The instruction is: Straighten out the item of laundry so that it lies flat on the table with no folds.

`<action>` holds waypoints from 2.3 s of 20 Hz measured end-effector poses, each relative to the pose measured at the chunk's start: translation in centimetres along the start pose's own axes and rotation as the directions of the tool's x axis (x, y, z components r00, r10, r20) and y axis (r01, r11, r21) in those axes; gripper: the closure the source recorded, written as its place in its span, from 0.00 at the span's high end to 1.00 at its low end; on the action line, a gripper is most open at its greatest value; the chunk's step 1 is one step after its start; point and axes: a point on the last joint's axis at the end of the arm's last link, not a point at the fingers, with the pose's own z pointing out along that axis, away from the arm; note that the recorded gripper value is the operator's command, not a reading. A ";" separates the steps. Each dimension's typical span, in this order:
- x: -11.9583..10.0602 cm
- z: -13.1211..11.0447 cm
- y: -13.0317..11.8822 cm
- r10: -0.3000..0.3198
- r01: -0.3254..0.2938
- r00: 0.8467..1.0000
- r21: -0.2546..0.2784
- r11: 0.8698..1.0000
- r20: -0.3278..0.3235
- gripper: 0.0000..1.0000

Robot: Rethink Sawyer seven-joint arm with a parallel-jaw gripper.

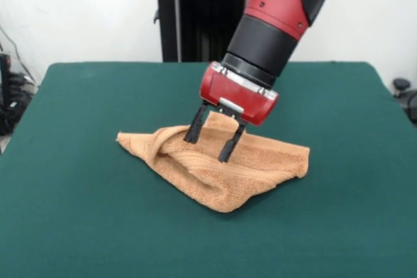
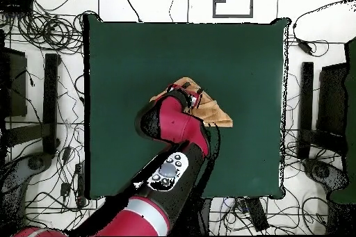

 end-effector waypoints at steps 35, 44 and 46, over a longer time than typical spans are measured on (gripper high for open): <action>4.5 -0.6 -3.8 -0.044 0.049 0.998 0.138 0.989 -0.041 1.00; 4.7 -0.1 -4.1 -0.041 0.046 0.998 0.147 0.988 -0.036 1.00; 4.8 0.1 -4.1 -0.041 0.045 0.999 0.149 0.988 -0.034 1.00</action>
